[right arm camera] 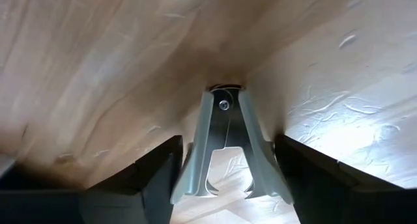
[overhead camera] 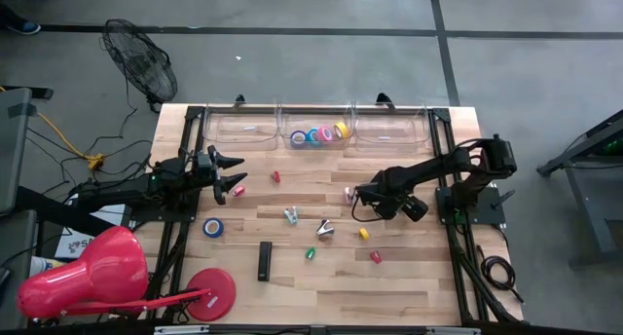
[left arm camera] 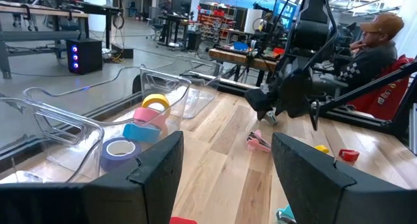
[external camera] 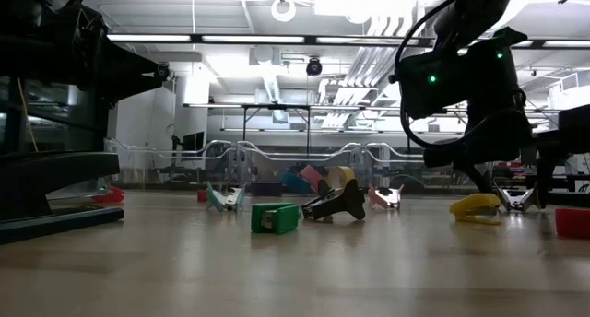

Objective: Pick and place Stapler, Stapler remover, tape
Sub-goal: Put the gray staple remover into the right transparent bin

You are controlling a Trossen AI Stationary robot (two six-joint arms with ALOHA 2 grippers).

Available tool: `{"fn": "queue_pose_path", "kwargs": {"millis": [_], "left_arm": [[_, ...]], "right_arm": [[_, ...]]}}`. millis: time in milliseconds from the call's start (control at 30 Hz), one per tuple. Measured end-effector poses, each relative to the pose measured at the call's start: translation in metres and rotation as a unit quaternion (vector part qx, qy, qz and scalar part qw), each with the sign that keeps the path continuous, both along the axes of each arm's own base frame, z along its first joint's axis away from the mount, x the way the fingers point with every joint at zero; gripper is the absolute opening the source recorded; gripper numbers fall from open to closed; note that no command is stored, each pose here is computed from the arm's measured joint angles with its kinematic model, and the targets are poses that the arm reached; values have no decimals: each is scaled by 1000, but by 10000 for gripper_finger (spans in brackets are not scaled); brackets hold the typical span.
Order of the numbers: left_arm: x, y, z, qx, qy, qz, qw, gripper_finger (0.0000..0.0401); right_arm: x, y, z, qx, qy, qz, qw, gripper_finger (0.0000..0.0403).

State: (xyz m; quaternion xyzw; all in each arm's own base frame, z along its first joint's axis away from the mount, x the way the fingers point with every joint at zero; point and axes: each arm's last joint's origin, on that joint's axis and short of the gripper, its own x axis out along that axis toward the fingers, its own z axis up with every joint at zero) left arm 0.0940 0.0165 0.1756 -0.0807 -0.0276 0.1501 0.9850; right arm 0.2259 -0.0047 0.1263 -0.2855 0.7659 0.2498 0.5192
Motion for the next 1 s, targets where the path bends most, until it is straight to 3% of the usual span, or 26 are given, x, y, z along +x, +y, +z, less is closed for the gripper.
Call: {"fn": "queue_pose_path", "kwargs": {"millis": [500, 667, 1000], "left_arm": [[0, 0, 0, 0, 0, 0, 1000, 230], [0, 0, 0, 0, 0, 0, 1000, 230], [0, 0, 0, 0, 0, 0, 1000, 230]], "right_arm": [[3, -1, 1, -6, -26, -9, 1000, 132], [8, -3, 11, -11, -44, -65, 997, 97], [35, -28, 51, -10, -90, -189, 978, 103]]}}
